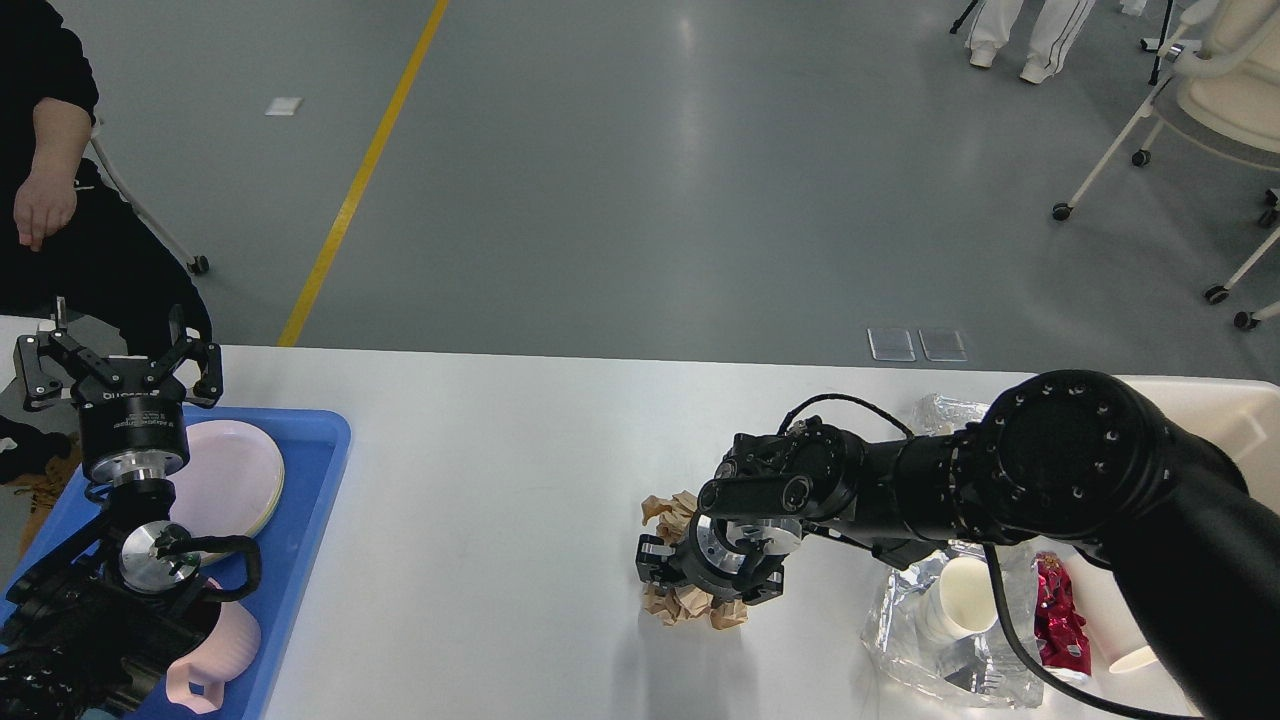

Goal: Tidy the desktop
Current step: 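Lower the right gripper onto the crumpled brown paper and grasp it, then lift the crumpled paper and drop it into the white bin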

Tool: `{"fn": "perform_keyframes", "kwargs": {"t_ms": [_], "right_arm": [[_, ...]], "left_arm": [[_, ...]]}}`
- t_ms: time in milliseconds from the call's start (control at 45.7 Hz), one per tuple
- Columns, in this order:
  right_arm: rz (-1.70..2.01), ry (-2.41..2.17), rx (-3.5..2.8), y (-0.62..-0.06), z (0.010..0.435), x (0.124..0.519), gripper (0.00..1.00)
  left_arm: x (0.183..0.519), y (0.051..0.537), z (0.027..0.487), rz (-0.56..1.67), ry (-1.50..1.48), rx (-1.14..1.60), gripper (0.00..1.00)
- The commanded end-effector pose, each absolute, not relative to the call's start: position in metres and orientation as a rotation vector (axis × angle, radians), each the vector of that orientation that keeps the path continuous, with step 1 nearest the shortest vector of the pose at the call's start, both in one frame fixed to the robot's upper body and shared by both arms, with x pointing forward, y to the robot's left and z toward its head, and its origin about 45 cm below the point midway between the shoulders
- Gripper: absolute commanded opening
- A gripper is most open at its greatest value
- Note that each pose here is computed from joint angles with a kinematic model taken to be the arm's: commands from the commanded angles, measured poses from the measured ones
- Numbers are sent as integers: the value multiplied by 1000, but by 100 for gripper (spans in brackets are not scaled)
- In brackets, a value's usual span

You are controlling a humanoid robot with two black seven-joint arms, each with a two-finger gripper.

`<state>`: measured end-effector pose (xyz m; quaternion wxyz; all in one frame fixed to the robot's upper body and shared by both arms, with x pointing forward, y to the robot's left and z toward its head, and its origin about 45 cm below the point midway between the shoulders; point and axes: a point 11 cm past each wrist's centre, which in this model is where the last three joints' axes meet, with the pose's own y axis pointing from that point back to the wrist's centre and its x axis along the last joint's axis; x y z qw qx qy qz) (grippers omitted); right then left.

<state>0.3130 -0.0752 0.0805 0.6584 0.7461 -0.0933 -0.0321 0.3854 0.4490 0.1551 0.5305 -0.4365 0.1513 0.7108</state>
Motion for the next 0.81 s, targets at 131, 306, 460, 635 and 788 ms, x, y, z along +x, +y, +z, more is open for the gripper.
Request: {"fn": "perform_keyframes", "kwargs": {"t_ms": [131, 306, 460, 635, 788], "right_arm": [[-43, -171, 1674, -82, 98, 313, 0], [-59, -115, 1694, -99, 137, 307, 0], [-54, -134, 1776, -108, 194, 328, 0], [-33, -327, 1793, -142, 234, 377, 0], [-4, -529, 1794, -186, 286, 412, 0]], "left_arm": [[385, 449, 155, 1696, 361, -1042, 96], [385, 449, 155, 1697, 361, -1043, 96], [385, 449, 155, 1696, 361, -1042, 96], [385, 449, 155, 1696, 361, -1042, 96], [385, 449, 155, 1696, 361, -1042, 96]]}}
